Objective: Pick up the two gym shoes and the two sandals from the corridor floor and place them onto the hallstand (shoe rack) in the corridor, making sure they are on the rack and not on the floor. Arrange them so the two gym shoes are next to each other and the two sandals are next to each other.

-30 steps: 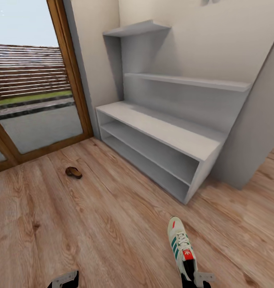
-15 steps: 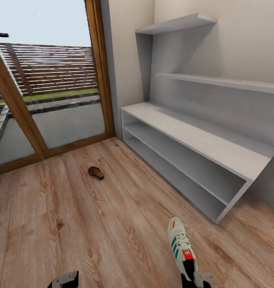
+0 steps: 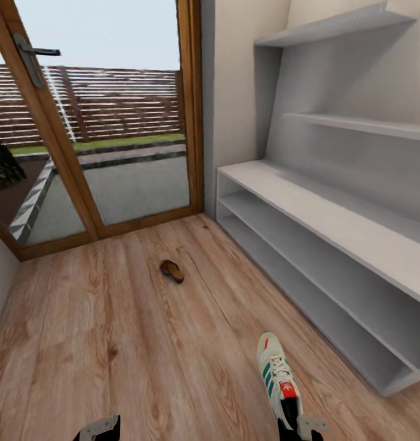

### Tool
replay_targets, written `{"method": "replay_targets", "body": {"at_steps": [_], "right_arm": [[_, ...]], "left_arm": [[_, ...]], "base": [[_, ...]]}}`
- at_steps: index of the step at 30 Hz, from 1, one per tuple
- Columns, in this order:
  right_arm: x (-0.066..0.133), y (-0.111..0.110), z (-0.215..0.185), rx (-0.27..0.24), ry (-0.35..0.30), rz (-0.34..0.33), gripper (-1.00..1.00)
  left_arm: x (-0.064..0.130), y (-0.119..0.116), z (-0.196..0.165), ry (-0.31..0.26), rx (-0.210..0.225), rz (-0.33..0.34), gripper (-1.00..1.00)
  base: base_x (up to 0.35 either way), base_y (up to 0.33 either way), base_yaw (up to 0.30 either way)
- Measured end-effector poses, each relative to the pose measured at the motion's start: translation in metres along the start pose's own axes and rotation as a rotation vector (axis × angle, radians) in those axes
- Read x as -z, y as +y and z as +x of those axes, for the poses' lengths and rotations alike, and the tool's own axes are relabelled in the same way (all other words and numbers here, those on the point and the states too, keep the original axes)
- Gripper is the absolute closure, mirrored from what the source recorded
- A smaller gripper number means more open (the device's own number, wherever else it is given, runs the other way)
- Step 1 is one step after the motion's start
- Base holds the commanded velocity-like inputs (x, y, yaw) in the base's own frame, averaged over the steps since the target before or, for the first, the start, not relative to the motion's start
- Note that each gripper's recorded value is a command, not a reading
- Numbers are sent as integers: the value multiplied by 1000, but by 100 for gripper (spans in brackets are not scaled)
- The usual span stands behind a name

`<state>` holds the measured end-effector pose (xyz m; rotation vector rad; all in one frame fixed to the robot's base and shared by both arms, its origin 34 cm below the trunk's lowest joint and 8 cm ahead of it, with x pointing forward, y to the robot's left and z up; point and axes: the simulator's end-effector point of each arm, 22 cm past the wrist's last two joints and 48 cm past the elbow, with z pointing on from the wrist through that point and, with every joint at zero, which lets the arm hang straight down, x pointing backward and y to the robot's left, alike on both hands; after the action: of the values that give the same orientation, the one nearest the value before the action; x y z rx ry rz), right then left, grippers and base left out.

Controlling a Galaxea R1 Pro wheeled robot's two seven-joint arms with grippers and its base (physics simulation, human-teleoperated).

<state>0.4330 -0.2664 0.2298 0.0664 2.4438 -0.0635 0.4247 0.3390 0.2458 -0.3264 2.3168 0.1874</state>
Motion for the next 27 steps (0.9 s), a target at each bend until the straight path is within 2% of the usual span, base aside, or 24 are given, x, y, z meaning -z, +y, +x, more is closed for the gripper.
{"method": "replay_targets", "body": {"at_steps": [18, 23, 24, 26, 27], "right_arm": [[0, 0, 3, 0, 6, 1, 100], [0, 0, 4, 3, 8, -2, 100], [0, 1, 4, 20, 8, -10, 100], [-1, -1, 3, 86, 5, -29, 100], [-1, -1, 3, 146, 4, -48, 100]], "left_arm": [[1, 0, 4, 8, -1, -1, -100], [0, 1, 4, 8, -2, -1, -100], [0, 0, 4, 8, -2, -1, -100], [0, 0, 4, 8, -2, -1, -100], [0, 0, 4, 9, -2, -1, -100]], "base": [[338, 0, 281], [338, 0, 90], [338, 0, 12], [338, 0, 5], [338, 0, 3]]}}
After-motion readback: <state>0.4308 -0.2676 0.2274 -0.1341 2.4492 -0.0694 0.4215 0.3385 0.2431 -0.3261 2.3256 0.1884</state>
